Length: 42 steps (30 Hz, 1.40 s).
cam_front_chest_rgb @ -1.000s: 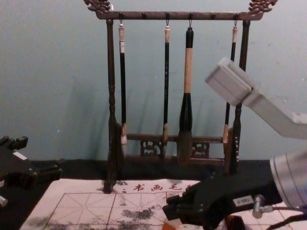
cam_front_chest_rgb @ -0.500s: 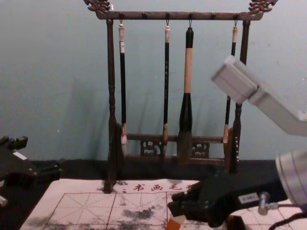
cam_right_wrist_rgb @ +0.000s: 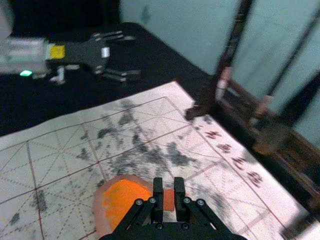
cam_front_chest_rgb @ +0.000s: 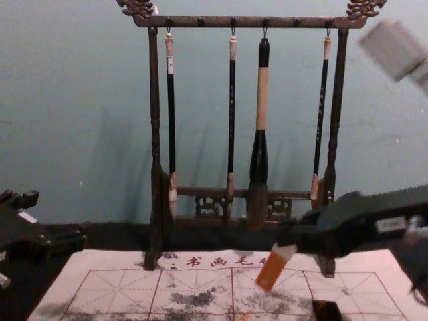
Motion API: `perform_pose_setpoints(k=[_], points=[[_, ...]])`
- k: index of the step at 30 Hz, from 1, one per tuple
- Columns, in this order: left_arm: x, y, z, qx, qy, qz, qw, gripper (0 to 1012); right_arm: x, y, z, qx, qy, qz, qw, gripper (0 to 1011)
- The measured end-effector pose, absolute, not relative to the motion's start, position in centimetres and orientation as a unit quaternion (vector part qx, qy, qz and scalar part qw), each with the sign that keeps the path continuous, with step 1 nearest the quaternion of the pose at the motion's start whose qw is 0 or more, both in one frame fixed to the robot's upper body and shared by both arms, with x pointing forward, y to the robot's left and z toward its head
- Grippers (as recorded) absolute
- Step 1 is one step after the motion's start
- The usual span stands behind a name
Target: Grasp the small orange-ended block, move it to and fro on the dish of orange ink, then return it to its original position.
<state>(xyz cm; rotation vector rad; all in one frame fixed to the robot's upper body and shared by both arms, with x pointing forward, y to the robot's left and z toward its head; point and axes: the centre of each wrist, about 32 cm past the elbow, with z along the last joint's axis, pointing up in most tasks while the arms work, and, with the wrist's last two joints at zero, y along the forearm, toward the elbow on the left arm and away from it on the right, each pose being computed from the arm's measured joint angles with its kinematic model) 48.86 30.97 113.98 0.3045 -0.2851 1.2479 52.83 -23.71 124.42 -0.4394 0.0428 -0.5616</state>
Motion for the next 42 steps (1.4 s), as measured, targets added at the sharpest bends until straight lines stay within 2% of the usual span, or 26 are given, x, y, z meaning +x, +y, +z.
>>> perform_pose_setpoints(k=[8, 16, 42], points=[[48.9, 31.0, 114.0, 0.141, -0.132, 0.58, 0.791, 1001, 51.5, -25.7, 125.6, -0.199, 0.054, -0.321, 0.924, 132], [48.9, 31.0, 114.0, 0.141, -0.132, 0.58, 0.791, 1001, 50.4, -26.9, 125.6, -0.2, 0.084, -0.357, 0.909, 132], [48.9, 31.0, 114.0, 0.141, -0.132, 0.58, 0.791, 1001, 48.6, -26.9, 124.7, -0.203, 0.146, -0.39, 0.886, 132]])
